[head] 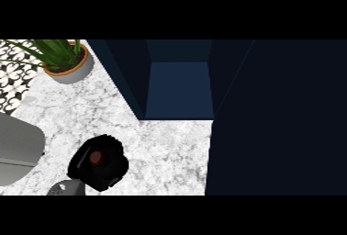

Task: Pick up the wine, place it into the cabinet and close the cabinet

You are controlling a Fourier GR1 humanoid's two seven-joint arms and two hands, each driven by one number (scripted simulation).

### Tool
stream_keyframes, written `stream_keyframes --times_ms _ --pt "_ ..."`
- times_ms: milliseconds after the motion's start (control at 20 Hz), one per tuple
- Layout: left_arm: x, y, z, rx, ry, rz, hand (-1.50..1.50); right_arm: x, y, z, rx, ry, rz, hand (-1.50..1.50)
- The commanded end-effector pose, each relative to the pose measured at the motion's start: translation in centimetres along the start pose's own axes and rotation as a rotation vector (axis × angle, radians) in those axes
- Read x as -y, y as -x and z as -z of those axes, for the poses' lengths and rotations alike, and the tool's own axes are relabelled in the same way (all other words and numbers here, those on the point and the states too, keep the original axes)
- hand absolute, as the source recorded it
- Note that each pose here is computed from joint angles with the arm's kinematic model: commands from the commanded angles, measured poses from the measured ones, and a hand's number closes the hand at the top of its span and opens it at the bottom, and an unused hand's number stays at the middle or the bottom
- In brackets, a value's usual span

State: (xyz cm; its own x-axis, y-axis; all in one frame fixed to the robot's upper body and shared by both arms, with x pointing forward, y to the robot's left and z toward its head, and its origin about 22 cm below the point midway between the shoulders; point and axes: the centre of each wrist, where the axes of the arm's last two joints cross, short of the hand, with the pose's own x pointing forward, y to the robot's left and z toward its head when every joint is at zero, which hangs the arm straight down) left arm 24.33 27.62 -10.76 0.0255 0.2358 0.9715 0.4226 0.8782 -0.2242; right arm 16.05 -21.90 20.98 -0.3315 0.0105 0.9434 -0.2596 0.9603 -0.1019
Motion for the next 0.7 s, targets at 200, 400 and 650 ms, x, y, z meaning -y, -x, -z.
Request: stream_keyframes --times_ms 200,400,650 --pt "-1.4 -0.9 -4.3 0.124 -0.382 0.142 1.5 -0.5 -1.3 -1.2 0.047 -0.015 0.013 -1.5" --pt "-2.3 -1.6 -5.9 0.194 -0.422 0.173 1.5 0.3 -1.4 -2.3 0.045 -0.024 0.031 -1.5" --pt "-2.3 -3.7 -2.4 0.276 -0.447 0.259 1.5 0.8 -0.9 -1.3 0.044 -0.026 0.033 -1.5"
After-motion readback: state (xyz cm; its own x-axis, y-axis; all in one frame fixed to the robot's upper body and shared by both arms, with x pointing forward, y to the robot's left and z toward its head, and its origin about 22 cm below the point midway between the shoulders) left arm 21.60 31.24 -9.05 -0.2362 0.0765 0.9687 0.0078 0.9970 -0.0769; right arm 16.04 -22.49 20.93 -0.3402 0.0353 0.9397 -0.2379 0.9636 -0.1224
